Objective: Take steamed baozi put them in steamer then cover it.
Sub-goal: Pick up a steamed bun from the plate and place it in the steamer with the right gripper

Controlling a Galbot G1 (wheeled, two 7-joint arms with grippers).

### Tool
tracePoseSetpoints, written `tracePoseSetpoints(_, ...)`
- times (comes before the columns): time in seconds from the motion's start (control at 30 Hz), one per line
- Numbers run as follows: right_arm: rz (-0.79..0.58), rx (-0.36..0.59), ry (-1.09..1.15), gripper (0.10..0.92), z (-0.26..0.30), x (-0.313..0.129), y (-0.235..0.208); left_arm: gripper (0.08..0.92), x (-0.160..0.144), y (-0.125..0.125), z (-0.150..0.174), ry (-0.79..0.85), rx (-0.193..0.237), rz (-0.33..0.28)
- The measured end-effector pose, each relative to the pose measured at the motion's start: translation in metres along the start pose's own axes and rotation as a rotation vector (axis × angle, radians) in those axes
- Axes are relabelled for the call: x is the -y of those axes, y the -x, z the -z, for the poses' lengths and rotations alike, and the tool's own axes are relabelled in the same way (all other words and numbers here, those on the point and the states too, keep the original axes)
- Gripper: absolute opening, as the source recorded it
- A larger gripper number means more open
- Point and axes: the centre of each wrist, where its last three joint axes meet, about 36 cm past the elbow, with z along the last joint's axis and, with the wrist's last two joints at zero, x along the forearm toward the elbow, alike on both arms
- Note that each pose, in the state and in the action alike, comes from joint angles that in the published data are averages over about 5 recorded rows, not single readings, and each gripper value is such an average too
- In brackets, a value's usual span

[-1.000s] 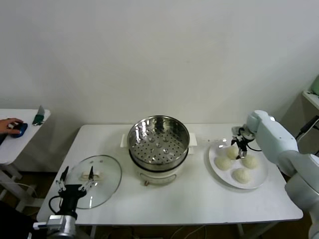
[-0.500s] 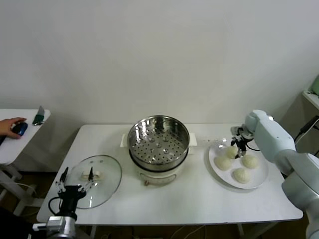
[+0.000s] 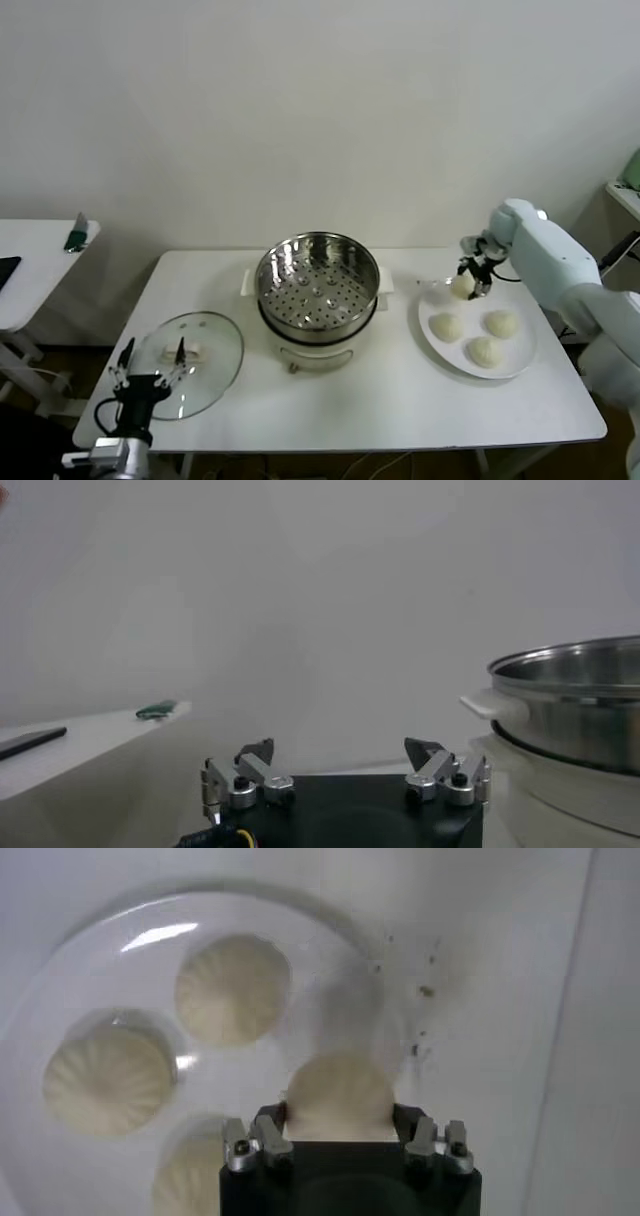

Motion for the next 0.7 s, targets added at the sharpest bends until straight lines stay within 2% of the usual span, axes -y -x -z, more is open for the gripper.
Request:
tracePoseSetpoints(0.23, -0.062, 0.006, -0.221, 0.696, 0.051, 0.047, -0.066, 0.823, 0.0, -0.003, 0.001, 0.006, -0.007, -0.019)
tracePoseSetpoints(0.47, -0.116, 0.021, -0.472, 0.696, 0.133, 0.085, -0.127, 0.823, 0.002, 0.001, 0.002, 0.002, -0.011, -0.027)
tracePoseSetpoints(0.7, -0.128, 0.019, -0.724, 0.696, 0.22, 0.103, -0.156, 0.823, 0.002, -0.002, -0.001, 0.004, -0.024, -0.039)
